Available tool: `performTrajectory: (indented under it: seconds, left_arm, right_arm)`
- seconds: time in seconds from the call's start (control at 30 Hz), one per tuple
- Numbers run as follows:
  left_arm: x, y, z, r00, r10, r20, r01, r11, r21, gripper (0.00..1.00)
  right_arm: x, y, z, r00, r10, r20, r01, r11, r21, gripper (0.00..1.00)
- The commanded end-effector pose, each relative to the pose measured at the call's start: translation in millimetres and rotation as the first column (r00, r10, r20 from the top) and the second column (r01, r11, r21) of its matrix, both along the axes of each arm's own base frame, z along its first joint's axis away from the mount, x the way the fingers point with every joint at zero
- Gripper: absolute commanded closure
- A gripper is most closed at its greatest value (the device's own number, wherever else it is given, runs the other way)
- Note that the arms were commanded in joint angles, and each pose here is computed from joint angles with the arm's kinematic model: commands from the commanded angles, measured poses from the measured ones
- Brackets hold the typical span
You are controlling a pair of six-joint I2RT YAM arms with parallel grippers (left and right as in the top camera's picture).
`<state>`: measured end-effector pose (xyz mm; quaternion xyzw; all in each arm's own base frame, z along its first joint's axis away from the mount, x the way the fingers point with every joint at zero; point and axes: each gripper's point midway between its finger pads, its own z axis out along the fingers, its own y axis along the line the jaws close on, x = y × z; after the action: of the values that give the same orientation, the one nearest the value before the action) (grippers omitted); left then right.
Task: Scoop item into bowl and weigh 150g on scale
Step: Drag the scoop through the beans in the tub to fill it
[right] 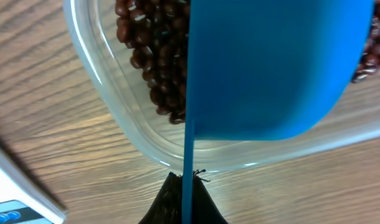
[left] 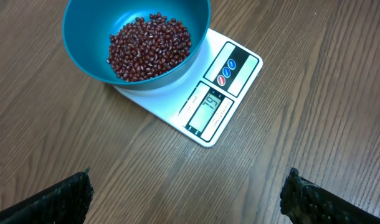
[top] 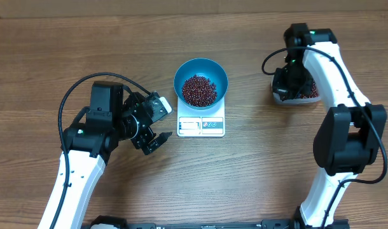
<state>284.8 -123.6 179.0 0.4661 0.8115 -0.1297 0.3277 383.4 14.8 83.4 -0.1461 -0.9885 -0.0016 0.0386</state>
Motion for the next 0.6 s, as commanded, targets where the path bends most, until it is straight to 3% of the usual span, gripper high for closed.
performTrajectory:
  seconds: [0.0,0.57]
  left_arm:
    - [0,1,-4,1.0,-0.011,-0.002,0.011,1.0,0.009,0.0]
    - [0,1,-4,1.0,-0.011,-0.002,0.011,1.0,0.009,0.0]
  right_arm:
    - [4,11,-2,1.0,0.017,0.014,-0.019,0.993,0.113,0.96]
    - [9,12,9,0.998,-0.05,0.037,0.033,0.931,0.362,0.96]
